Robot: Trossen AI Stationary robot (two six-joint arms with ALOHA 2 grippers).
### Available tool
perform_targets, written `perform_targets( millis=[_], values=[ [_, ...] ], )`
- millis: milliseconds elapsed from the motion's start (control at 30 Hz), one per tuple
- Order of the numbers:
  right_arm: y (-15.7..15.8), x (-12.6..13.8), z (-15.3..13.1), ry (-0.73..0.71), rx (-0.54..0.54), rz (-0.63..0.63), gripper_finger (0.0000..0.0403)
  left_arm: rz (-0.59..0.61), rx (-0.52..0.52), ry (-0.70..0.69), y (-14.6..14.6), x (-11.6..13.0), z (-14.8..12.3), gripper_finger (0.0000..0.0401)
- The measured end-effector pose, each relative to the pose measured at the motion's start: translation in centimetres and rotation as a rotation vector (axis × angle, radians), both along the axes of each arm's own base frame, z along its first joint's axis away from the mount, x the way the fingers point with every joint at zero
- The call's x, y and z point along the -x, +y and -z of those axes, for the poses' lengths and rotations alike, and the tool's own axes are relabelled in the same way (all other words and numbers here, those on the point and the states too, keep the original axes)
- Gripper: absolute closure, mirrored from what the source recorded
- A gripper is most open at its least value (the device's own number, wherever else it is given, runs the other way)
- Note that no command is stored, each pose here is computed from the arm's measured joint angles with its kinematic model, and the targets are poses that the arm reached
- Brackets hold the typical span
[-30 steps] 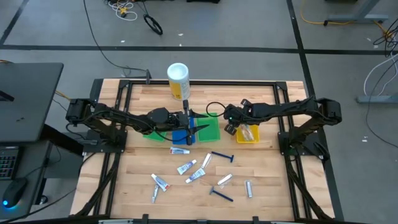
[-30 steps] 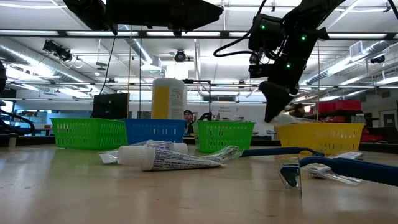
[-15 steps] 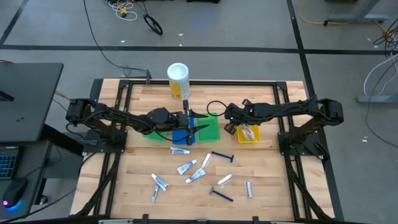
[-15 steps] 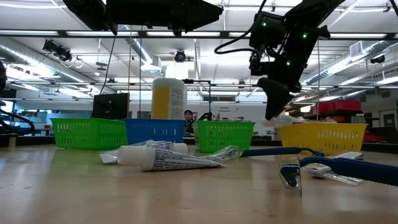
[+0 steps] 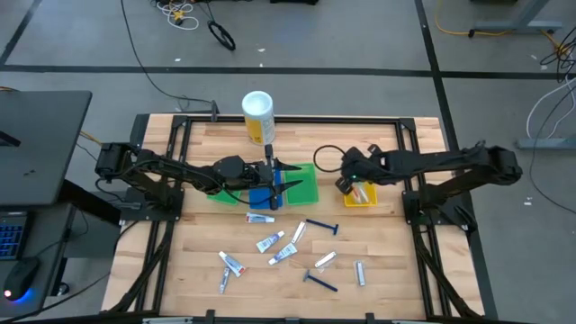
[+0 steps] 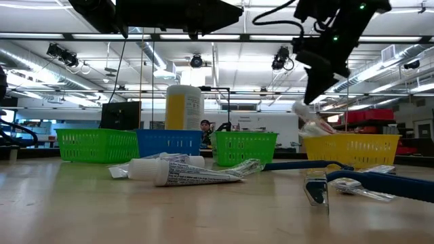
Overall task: Pick & Place Travel size toiletries
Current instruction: Adjust the red and white toothbrush in the yellow bin
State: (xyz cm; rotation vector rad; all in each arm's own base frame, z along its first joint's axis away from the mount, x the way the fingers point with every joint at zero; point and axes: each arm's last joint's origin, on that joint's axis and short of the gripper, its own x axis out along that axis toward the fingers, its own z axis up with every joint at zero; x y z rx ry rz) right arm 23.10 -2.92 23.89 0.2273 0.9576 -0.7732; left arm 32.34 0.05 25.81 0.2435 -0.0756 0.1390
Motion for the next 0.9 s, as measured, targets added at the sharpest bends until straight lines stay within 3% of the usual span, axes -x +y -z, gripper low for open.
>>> perform_targets(
  millis=[300, 433, 667, 900],
  values=[
    [1.6, 1.5, 0.0, 0.032, -0.014, 0.114, 0.0402, 0.0, 0.001, -0.001, 0.0, 0.0, 0.0, 0.0232],
    [2.0, 1.0, -0.2, 0.009, 0.026, 0.051, 0.0402, 0.0, 0.002, -0.001, 0.0, 0.0, 0.0, 0.0232],
    [2.0, -1.0, -0.4, -0.114, 0.005, -0.082, 0.0402, -0.002, -0.012, -0.002, 0.0, 0.0, -0.1, 0.0232],
    [0.9, -1.8, 3.0, -0.12, 0.005, -0.084, 0.0402, 0.003, 0.001, -0.019, -0.2, 0.6, -1.1, 0.0232]
  ],
)
